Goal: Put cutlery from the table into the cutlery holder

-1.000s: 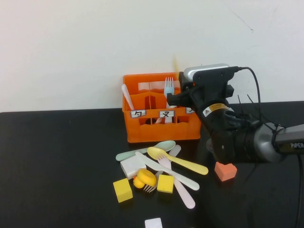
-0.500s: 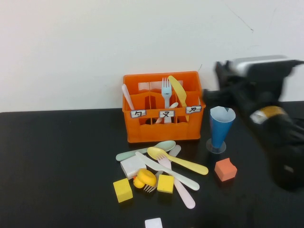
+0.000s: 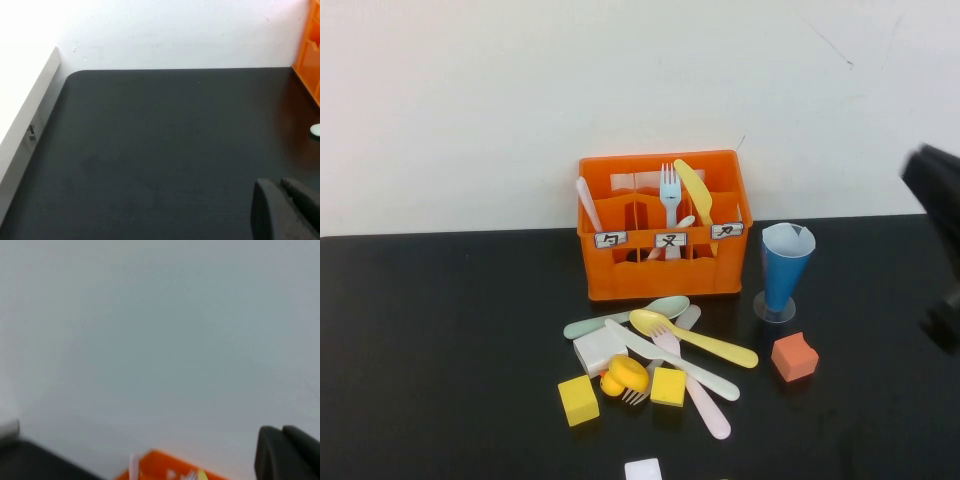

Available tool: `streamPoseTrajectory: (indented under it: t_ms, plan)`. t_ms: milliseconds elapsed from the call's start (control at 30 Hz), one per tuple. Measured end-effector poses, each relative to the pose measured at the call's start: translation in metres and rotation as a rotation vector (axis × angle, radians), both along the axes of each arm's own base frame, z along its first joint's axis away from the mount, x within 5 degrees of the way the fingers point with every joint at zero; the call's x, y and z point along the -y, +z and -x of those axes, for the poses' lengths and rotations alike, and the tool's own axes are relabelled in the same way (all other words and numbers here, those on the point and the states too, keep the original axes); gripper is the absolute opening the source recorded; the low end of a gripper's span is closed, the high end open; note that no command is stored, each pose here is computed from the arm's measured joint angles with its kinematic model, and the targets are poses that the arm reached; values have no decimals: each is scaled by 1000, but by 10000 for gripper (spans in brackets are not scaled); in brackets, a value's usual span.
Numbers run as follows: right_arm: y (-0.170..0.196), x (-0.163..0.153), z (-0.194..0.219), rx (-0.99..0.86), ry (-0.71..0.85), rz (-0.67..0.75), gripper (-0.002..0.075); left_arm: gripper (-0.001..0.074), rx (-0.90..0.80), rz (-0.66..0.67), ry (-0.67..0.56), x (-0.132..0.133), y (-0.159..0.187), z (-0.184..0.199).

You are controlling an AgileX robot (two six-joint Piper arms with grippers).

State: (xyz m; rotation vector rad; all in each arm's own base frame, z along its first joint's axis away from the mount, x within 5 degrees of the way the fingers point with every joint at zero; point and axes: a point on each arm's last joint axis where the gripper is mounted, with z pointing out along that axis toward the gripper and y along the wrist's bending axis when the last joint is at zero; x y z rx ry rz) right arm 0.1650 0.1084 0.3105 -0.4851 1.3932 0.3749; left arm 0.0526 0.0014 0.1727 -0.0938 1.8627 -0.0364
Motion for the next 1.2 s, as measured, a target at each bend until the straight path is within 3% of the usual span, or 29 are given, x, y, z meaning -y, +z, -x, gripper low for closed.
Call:
streamPoseTrajectory:
  t_ms: [167, 333, 633, 800, 900, 1200]
  plan:
    - [4, 18, 32, -27, 24, 214, -1, -1, 0, 0, 0, 0, 0, 0]
    - [1, 37, 59, -115, 30, 327, -1, -1, 0, 0, 0, 0, 0, 0]
    - [-7, 64, 96, -192, 25, 394, -1, -1, -1, -9, -1, 0, 0, 0]
    - [-34, 71, 103, -202, 2, 352, -1, -1, -1, -4, -1, 0, 0, 0]
    - [-56, 77, 105, -251, -78, 307, -1, -1, -1, -9, -1, 0, 0, 0]
    - [-102, 106, 111, -312, -512, 237, -1, -1, -1, -4, -1, 0, 0, 0]
